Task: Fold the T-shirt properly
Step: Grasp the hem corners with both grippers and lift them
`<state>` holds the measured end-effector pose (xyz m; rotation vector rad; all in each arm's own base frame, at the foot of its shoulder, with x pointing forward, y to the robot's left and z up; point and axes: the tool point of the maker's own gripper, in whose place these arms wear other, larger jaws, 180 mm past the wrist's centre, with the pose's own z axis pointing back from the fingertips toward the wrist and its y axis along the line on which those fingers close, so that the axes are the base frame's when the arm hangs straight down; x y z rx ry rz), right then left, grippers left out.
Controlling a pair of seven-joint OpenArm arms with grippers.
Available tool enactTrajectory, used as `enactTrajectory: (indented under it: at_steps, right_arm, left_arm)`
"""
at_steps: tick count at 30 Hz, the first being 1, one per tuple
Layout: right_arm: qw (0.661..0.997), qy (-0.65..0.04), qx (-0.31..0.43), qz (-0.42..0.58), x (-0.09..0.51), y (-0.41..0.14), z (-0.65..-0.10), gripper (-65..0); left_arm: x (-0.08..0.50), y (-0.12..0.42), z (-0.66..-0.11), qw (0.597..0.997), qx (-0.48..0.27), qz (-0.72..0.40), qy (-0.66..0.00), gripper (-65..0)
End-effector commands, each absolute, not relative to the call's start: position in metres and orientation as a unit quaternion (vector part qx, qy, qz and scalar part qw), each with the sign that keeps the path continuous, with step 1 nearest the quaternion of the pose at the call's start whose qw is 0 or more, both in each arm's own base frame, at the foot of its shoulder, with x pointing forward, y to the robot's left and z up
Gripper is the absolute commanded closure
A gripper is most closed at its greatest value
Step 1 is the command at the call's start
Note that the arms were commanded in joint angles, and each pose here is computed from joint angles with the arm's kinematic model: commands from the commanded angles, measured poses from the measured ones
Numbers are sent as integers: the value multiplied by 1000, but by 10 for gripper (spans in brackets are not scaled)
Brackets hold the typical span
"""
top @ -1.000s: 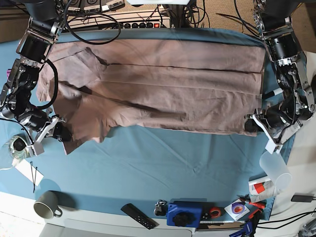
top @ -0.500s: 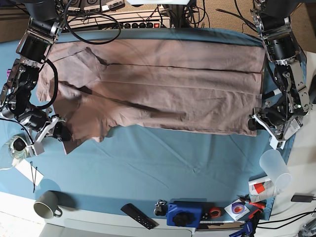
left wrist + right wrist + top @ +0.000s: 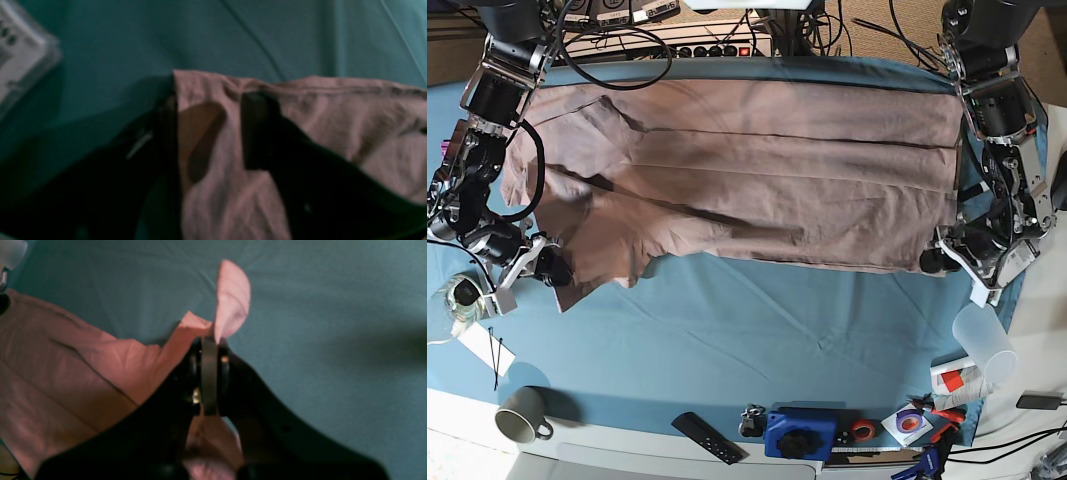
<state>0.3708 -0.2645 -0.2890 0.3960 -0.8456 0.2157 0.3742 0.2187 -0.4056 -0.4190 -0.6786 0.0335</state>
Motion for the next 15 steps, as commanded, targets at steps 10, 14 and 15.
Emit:
enactTrajectory:
  at_steps: [10, 14, 15]
  right_arm:
    - [871, -441, 188, 108, 381, -268, -266, 0]
    - [868, -446, 189, 107, 382, -268, -264, 0]
    - [868, -446, 192, 107, 381, -268, -264, 0]
  left_arm:
    - [366, 212, -407, 926, -226, 19, -303, 0]
    - [367, 213, -393, 916, -253, 25, -310, 0]
    - [367, 211, -386, 912, -267, 23, -310, 0]
